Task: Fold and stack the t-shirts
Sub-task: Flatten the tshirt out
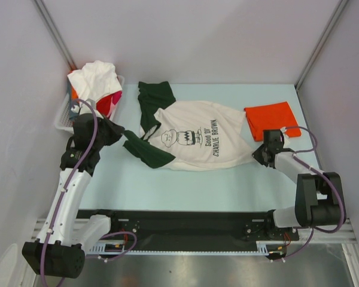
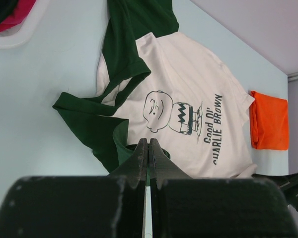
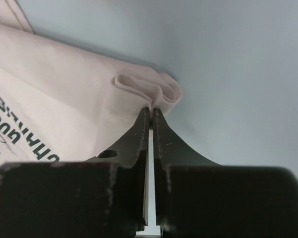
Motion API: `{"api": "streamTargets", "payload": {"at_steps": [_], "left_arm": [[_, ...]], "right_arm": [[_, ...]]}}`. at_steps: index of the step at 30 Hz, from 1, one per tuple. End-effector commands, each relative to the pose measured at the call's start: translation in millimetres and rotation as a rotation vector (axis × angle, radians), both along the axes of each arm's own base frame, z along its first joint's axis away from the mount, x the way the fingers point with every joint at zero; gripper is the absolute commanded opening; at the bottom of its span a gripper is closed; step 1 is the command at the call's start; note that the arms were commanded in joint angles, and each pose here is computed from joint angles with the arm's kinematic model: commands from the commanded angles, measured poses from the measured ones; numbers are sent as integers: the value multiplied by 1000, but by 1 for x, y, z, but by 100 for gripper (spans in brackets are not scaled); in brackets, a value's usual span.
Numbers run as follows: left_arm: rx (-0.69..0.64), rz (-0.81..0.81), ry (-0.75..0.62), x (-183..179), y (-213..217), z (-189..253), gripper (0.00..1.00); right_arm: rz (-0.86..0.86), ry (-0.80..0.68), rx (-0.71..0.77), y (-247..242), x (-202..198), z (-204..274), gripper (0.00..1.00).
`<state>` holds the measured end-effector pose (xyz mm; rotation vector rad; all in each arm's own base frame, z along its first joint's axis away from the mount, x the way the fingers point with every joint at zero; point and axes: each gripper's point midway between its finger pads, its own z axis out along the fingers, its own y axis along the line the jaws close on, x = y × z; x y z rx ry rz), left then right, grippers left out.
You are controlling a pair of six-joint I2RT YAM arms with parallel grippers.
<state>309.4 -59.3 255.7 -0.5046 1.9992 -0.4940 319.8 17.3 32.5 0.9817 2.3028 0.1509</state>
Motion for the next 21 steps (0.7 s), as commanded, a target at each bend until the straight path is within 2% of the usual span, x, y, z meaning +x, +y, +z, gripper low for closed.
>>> {"api": "streamTargets", "payload": {"at_steps": [1, 13, 18, 21], "left_arm": [[-3, -1, -50, 0, 2, 10, 0], [-9, -5, -17, -4, 0, -9, 0], [-12, -11, -24, -5, -1, -7, 0], [-8, -5, -35, -7, 1, -4, 0]], "right_arm": [[-26, -81, -30, -9, 1, 24, 0], [-17, -152, -41, -13, -59, 43, 0], [-2, -106, 31, 0, -76, 35, 0], [-56, -46, 58, -1, -91, 27, 0]]}}
